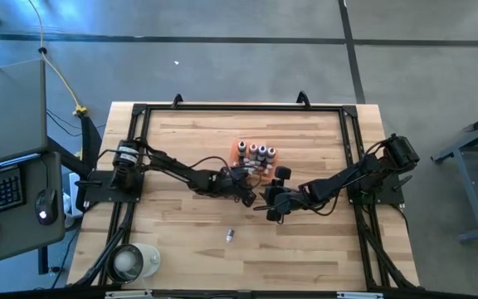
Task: Pick & Place food coloring
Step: Put the small black food coloring bottle into the orange bin
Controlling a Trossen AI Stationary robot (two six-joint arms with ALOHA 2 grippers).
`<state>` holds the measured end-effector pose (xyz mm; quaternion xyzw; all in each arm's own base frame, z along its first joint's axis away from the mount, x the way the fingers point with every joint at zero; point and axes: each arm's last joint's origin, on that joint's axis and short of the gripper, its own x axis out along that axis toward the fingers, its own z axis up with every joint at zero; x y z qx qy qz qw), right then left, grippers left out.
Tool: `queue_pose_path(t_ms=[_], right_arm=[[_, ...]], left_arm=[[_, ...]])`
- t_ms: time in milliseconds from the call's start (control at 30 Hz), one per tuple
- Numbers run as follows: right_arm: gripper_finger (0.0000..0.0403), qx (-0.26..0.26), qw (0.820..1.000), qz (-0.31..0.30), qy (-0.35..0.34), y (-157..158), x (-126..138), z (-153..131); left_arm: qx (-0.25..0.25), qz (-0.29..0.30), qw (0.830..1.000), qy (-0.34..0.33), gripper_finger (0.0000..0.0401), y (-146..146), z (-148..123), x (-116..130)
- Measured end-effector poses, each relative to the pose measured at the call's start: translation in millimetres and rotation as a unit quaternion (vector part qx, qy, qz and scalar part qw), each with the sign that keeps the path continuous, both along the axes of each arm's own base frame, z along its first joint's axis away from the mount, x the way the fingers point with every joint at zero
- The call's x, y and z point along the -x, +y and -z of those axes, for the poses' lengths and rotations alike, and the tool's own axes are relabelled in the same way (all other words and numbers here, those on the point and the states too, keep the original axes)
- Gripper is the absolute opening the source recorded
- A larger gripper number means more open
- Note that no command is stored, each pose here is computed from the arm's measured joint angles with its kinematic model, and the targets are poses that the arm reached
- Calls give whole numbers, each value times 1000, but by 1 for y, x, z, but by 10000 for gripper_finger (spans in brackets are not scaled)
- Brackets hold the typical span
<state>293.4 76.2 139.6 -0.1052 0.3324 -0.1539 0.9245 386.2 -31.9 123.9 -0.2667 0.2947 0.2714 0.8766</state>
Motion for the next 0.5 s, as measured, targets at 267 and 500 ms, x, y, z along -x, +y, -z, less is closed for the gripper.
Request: queue_pose_path(t_ms=[267, 500], right_arm=[[121, 0, 1000, 0, 3, 0, 0, 0], [121, 0, 1000, -1, 3, 0, 0, 0]], left_arm=[[-74, 89, 991, 66, 195, -1, 4, 0], [-81, 106, 988, 76, 171, -1, 5, 1]])
